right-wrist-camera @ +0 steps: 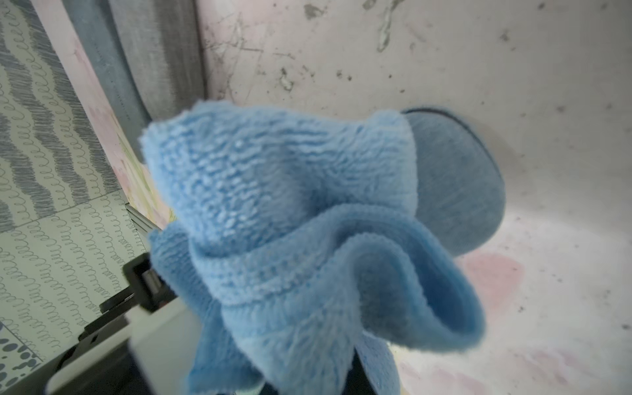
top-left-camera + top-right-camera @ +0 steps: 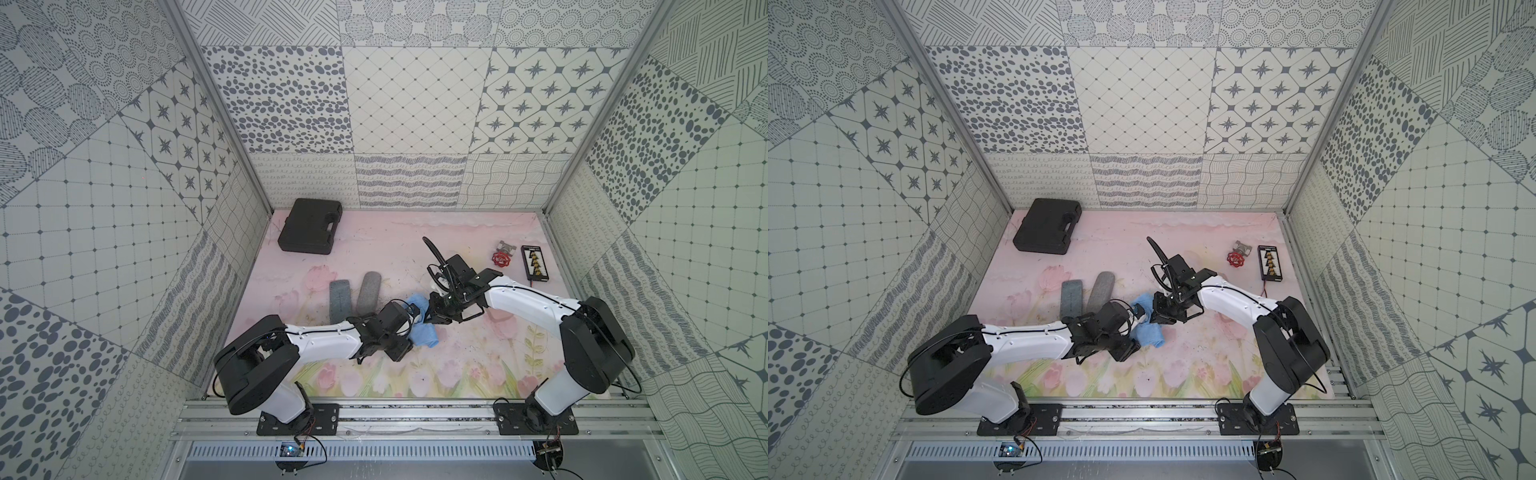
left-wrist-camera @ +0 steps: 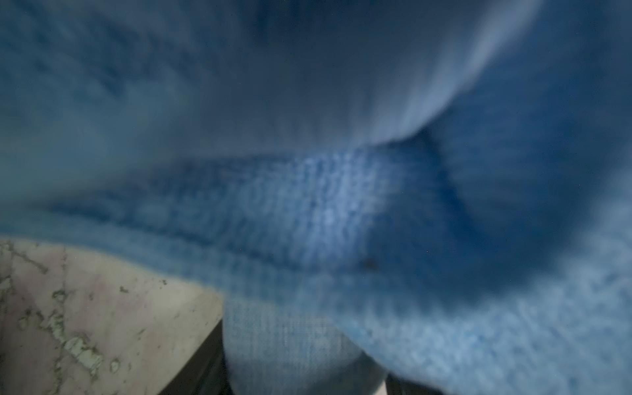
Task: Wipe the eyeglass case
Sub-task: Wipe the dirt from the eyeglass case.
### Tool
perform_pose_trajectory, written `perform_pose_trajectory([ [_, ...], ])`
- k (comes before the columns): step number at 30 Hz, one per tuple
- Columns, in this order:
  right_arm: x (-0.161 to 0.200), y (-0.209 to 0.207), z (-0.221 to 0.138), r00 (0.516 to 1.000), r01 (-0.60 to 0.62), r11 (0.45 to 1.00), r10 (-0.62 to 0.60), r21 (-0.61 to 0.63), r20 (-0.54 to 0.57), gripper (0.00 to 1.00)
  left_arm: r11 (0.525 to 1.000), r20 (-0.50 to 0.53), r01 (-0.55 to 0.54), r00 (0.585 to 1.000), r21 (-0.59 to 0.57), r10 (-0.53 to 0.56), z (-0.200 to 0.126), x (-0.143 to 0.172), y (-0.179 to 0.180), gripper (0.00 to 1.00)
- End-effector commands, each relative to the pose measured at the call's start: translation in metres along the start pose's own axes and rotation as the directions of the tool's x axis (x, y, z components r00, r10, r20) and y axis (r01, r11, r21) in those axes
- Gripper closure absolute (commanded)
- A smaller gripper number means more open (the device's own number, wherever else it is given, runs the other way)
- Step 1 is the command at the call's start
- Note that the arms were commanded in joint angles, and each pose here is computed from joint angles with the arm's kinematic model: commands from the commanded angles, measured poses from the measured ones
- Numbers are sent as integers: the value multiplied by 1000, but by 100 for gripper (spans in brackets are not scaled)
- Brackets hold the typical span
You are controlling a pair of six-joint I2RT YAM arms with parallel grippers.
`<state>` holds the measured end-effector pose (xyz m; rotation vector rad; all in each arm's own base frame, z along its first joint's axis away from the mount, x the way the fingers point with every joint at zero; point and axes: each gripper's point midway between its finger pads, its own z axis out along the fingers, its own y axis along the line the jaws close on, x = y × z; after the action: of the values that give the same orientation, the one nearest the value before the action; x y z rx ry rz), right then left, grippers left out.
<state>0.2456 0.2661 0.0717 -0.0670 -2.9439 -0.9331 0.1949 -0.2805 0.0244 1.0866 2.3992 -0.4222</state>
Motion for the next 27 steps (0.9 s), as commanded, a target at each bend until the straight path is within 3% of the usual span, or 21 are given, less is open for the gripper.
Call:
perform_pose_trajectory([
  [1, -33, -27, -2, 994, -98, 995, 99, -21, 54, 100, 1000, 19, 12, 1000, 13, -12, -2, -7, -3, 76],
  [2, -40, -39, -8, 991, -107, 994, 105, 14, 81, 100, 1000, 16, 15, 1000, 11, -15, -2, -7, -3, 76],
  [4, -53, -64, -30, 988, -67, 977, 36, 202, 152, 100, 1000, 19, 18, 1000, 8, -18, -3, -7, -2, 77],
  [6, -59, -78, -57, 982, 5, 918, -81, 395, 174, 100, 1000, 22, 14, 1000, 6, -15, -3, -7, -2, 77],
  [8, -59, -73, -75, 973, 56, 893, -150, 447, 178, 100, 1000, 23, 10, 1000, 5, -10, -2, -7, -2, 77],
  [11, -47, -50, -78, 969, 105, 911, -184, 399, 165, 100, 1000, 18, 0, 1000, 9, 0, -1, -9, -3, 77],
  [15, -21, -14, -55, 976, 152, 939, -192, 307, 105, 100, 1000, 8, -11, 1000, 4, 11, 0, -11, -2, 77],
  [21, -7, 25, -16, 996, 74, 997, -74, 11, 55, 100, 1000, 4, -8, 1000, 2, 8, -2, -11, -2, 78],
  [24, -15, -1, -8, 999, 33, 998, -36, 55, 40, 100, 1000, 4, -10, 1000, -5, 10, -3, -11, -1, 78],
  [27, -37, -39, -21, 995, 5, 985, -22, 175, 93, 100, 1000, 3, -14, 1000, -13, 14, -3, -12, 0, 78],
])
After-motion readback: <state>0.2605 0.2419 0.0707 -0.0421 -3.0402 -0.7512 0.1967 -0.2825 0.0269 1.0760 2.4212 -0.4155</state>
